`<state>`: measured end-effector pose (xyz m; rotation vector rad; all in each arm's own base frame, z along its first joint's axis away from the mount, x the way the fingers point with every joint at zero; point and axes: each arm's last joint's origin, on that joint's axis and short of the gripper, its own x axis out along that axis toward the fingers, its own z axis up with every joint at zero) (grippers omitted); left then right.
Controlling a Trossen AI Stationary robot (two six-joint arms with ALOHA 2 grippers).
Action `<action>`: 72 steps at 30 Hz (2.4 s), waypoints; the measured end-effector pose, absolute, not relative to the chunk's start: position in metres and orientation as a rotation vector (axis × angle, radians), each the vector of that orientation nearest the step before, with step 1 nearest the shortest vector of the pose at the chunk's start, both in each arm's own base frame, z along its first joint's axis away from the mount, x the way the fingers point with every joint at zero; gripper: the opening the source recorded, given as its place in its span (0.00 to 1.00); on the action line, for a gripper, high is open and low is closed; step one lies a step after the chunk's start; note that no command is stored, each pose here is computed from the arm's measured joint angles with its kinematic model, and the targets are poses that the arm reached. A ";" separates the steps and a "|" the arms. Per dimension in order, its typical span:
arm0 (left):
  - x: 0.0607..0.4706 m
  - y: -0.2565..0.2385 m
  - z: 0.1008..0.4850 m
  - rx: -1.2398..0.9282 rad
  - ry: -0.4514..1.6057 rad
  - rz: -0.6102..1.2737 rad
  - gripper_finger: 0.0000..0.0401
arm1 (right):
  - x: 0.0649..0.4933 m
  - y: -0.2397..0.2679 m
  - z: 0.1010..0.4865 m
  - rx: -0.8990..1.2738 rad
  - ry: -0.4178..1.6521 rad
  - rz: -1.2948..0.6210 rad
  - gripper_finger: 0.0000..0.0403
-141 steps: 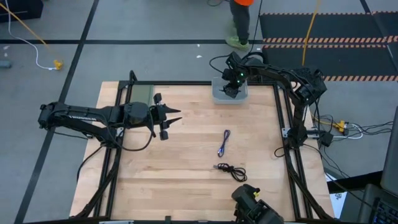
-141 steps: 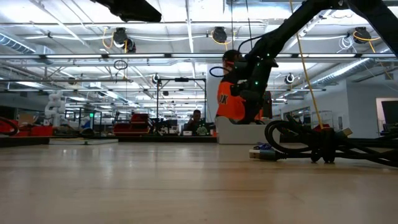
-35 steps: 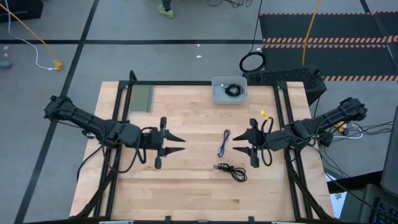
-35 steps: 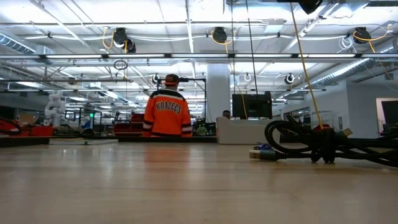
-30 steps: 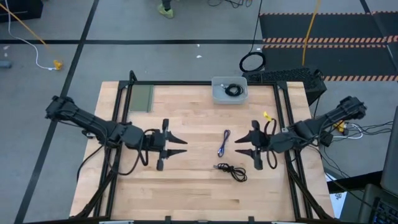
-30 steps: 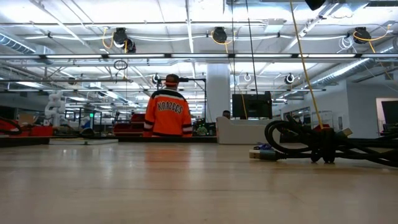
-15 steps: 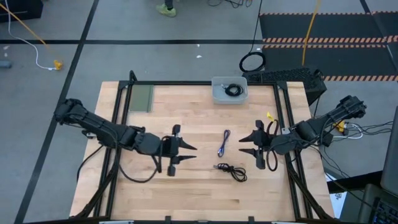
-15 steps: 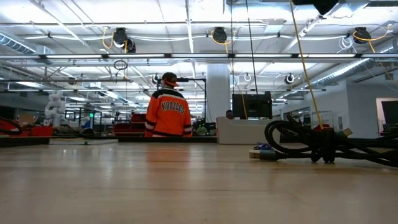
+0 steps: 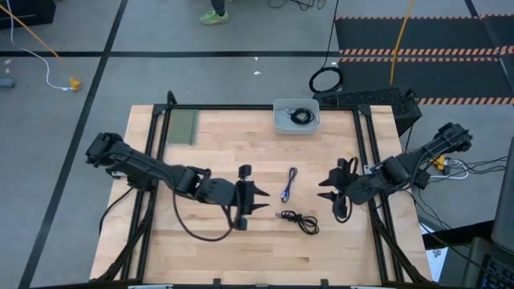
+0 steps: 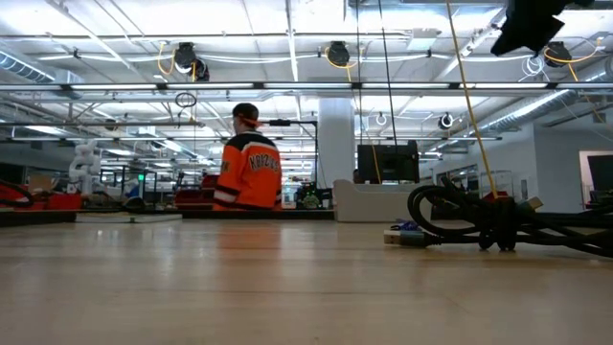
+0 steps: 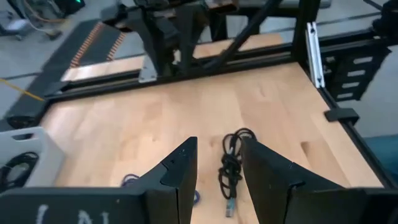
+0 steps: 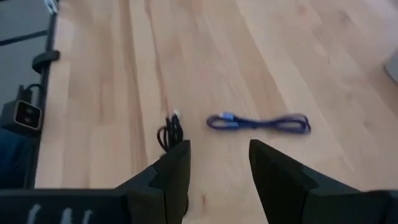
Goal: Pick and place USB-C Cables
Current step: Put the black charger cable into the white bin
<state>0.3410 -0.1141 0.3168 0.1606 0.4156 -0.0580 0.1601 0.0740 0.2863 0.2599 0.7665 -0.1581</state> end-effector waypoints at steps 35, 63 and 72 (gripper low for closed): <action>0.362 -0.078 0.297 0.144 0.541 -0.106 0.32 | 0.223 0.088 0.189 0.415 1.095 0.017 0.39; 0.359 -0.078 0.293 0.129 0.592 -0.099 0.32 | 0.229 0.115 0.156 0.382 1.198 0.021 0.39; 0.359 -0.078 0.293 0.124 0.589 -0.098 0.32 | 0.223 0.125 0.156 0.287 1.146 -0.035 0.39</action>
